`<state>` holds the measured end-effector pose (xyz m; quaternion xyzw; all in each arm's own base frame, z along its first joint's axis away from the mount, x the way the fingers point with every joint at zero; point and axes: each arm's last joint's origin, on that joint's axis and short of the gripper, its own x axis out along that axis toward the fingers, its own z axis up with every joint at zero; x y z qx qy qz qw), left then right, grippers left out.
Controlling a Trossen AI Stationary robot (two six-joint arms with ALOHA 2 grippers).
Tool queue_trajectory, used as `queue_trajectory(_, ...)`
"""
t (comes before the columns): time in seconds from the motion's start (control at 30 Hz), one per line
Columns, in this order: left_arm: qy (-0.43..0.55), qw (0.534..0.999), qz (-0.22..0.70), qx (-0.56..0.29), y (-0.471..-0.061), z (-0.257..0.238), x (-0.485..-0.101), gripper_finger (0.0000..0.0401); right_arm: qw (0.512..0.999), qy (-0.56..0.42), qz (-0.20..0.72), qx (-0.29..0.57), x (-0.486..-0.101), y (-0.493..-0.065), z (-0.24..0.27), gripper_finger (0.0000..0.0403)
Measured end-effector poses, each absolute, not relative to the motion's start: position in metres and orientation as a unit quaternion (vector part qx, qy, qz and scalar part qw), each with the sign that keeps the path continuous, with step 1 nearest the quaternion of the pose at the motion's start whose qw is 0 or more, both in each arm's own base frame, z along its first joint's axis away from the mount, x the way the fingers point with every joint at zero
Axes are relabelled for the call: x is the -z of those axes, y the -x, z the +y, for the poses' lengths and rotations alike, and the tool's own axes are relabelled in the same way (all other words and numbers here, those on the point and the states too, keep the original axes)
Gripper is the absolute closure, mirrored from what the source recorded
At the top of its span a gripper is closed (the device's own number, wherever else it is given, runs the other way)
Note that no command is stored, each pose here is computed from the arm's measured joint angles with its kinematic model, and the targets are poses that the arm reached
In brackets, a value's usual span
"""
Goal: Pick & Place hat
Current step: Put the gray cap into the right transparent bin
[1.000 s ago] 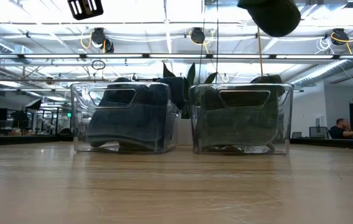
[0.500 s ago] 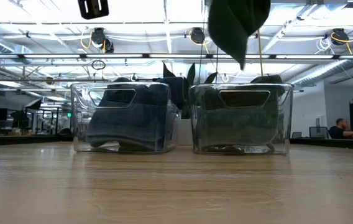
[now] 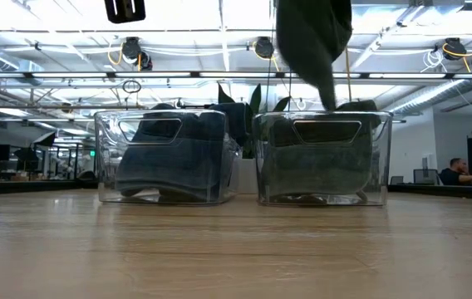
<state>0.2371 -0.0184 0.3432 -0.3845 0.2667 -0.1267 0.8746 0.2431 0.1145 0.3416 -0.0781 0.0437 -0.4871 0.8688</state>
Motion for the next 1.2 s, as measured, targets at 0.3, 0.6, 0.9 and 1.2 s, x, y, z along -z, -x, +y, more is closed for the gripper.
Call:
queue_trajectory(0.3,0.396,0.869,0.269,0.125,-0.237,-0.019,-0.343,0.0284,0.827,0.330,0.150,0.429,-0.351,-0.244,0.099,0.0403)
queue_trajectory(0.6,0.426,0.851,0.277,0.135,-0.237,-0.013,-0.344,0.0283,0.773,0.452,0.196,0.399,-0.384,-0.225,0.056,0.0403)
queue_trajectory(0.9,0.436,0.848,0.274,0.126,-0.237,-0.006,-0.344,0.0283,0.718,0.558,0.265,0.322,-0.409,-0.219,0.049,0.0403)
queue_trajectory(1.2,0.457,0.839,0.272,0.113,-0.237,-0.002,-0.344,0.0283,0.685,0.622,0.283,0.251,-0.445,-0.218,0.047,0.0403)
